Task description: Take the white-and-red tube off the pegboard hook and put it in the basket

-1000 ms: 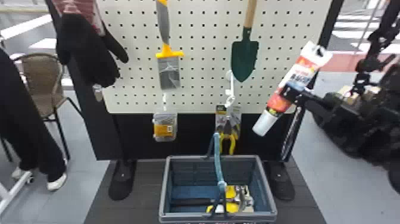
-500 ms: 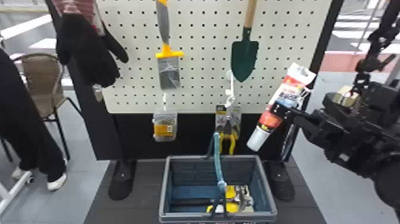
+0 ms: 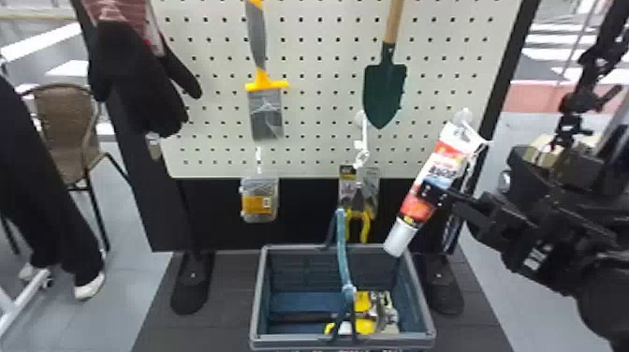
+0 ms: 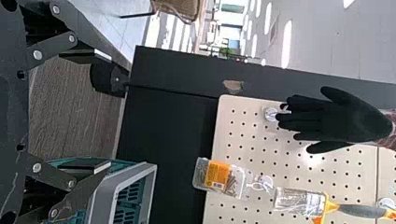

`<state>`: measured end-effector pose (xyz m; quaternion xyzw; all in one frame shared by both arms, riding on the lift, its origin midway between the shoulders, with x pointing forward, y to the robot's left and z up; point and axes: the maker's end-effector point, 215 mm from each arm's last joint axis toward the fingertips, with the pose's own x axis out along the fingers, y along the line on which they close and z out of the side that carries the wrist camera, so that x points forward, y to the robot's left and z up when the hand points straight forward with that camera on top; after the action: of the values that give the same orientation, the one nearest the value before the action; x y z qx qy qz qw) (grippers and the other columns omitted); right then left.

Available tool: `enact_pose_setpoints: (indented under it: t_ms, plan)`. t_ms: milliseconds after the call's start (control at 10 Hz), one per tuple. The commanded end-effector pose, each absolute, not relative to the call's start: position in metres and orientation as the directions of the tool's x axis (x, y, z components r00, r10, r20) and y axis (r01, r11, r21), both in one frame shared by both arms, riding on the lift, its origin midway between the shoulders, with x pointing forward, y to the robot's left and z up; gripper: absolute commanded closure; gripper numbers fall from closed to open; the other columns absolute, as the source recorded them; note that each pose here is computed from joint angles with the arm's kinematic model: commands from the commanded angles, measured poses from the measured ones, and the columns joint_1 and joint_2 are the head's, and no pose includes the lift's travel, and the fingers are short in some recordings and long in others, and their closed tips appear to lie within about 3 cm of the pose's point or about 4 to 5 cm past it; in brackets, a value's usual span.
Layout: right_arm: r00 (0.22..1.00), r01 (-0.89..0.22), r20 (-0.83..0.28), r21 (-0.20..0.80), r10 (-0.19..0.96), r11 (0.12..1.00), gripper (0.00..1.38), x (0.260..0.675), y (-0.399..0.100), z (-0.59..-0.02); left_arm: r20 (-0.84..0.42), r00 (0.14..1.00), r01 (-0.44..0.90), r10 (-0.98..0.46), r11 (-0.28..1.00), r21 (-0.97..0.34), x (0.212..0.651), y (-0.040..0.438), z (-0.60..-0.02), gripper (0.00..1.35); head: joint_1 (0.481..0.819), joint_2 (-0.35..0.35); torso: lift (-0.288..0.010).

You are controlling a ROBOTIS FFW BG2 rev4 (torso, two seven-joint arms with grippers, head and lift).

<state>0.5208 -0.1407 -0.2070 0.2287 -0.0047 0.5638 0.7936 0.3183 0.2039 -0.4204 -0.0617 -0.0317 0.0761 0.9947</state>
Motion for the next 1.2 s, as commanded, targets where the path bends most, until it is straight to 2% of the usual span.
enact_pose_setpoints:
  t_ms: [0, 800, 1100]
  plan:
    - [0.363, -0.892, 0.255, 0.371, 0.896, 0.256, 1.02, 0.522, -0.137, -0.216, 0.048, 0.987, -0.148, 0.155, 0.98, -0.13, 0.318, 0.203, -0.422, 0.47, 0.549, 0.0, -0.1]
    - [0.426, -0.79, 0.172, 0.55, 0.888, 0.272, 1.02, 0.537, -0.134, -0.324, 0.062, 0.986, -0.143, 0.153, 0.98, -0.138, 0.322, 0.199, -0.417, 0.47, 0.549, 0.0, -0.1]
    - [0.391, -0.762, 0.163, 0.61, 0.906, 0.219, 1.02, 0.537, -0.123, -0.353, 0.059, 0.987, -0.14, 0.15, 0.98, -0.139, 0.323, 0.198, -0.419, 0.47, 0.549, 0.0, -0.1]
